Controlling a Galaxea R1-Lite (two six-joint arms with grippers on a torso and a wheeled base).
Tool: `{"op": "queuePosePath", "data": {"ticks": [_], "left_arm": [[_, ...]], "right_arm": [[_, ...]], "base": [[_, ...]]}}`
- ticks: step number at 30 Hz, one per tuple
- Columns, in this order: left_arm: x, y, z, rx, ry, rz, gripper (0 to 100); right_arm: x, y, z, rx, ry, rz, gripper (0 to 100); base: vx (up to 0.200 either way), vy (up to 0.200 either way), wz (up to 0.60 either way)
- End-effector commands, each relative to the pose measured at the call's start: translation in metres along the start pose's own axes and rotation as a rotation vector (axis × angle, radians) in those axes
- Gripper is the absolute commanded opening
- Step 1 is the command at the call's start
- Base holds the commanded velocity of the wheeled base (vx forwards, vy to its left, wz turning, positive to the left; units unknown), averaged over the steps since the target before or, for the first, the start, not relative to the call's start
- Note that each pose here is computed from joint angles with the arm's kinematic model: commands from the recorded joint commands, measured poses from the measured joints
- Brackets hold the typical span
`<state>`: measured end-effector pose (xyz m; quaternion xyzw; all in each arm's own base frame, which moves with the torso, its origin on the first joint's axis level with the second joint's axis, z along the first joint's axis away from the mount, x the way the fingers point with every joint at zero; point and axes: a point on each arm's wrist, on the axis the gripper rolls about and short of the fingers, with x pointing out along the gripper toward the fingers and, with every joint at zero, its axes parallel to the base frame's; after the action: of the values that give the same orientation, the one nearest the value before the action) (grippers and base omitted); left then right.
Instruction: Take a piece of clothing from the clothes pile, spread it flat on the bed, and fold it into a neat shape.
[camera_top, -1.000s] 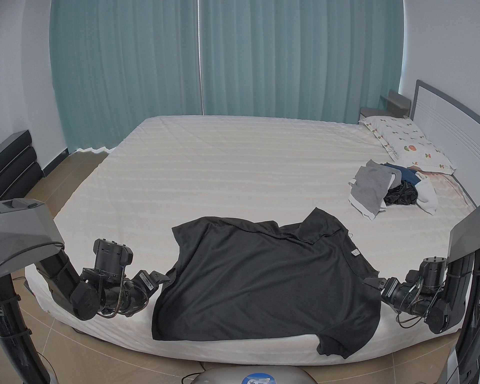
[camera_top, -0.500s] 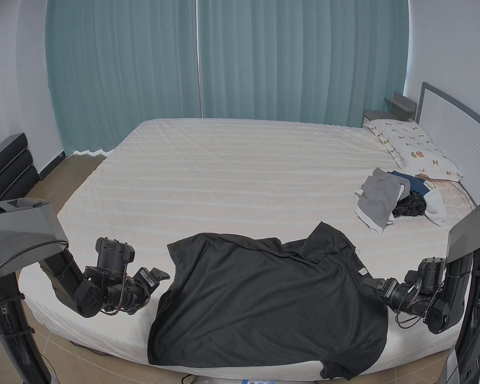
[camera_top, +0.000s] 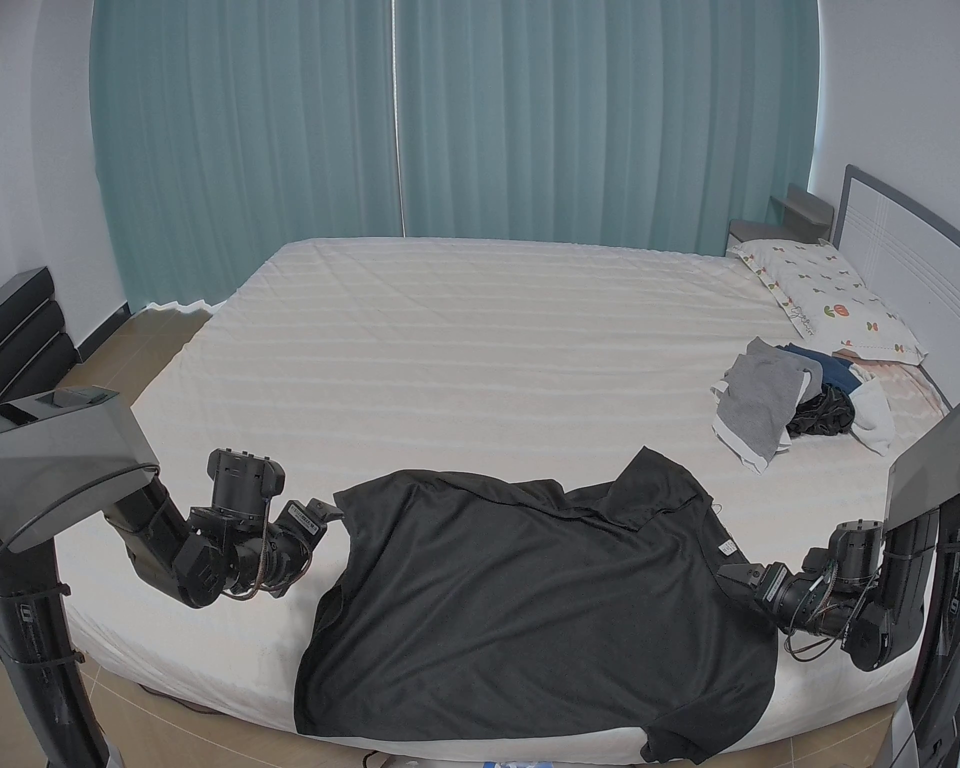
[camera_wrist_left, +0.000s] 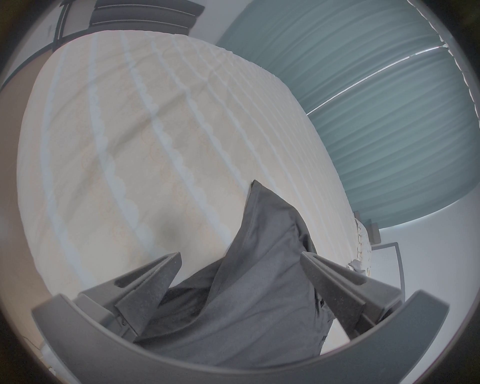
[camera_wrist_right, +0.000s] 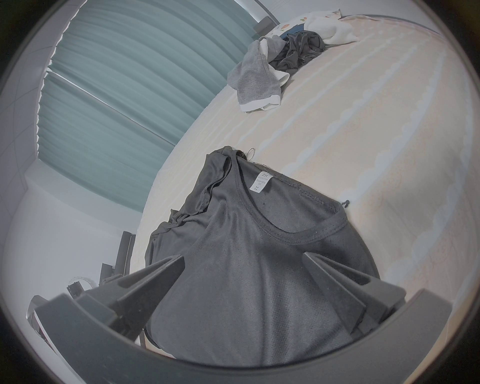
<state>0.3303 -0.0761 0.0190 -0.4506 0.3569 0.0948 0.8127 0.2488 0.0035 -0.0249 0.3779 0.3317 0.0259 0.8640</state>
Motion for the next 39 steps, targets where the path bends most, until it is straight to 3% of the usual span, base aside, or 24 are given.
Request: {"op": "queuePosePath", "data": {"ticks": [1,7,13,16,20,39], "left_arm": [[0.025,0.002,0.001,-0.002,-0.008,0.017,100],[0.058,-0.022,0.028,-0.017,-0.082,-0.064,100],[0.093,-0.029,0.031,0.078,-0.138,-0.07,100],[0.108,-0.034,0.041,0.075,-0.174,-0.098,100],[0.122,-0.029,0.046,0.088,-0.22,-0.074,100],[0.131,-0.036,0.034,0.143,-0.211,-0.088,100]], "right_arm": [[0.0,0.0,-0.001,0.012,-0.002,0.001,100],[0.001,-0.001,-0.001,0.018,0.0,0.001,100],[0.003,-0.002,-0.003,0.02,0.01,-0.004,100],[0.006,-0.005,-0.006,0.021,0.024,-0.011,100],[0.012,-0.002,-0.013,0.008,0.055,-0.008,100],[0.012,0.001,-0.006,0.002,0.019,0.008,100]], "base": [[0.0,0.0,0.0],[0.0,0.0,0.0],[0.0,0.0,0.0],[0.0,0.0,0.0],[0.0,0.0,0.0],[0.0,0.0,0.0]]}}
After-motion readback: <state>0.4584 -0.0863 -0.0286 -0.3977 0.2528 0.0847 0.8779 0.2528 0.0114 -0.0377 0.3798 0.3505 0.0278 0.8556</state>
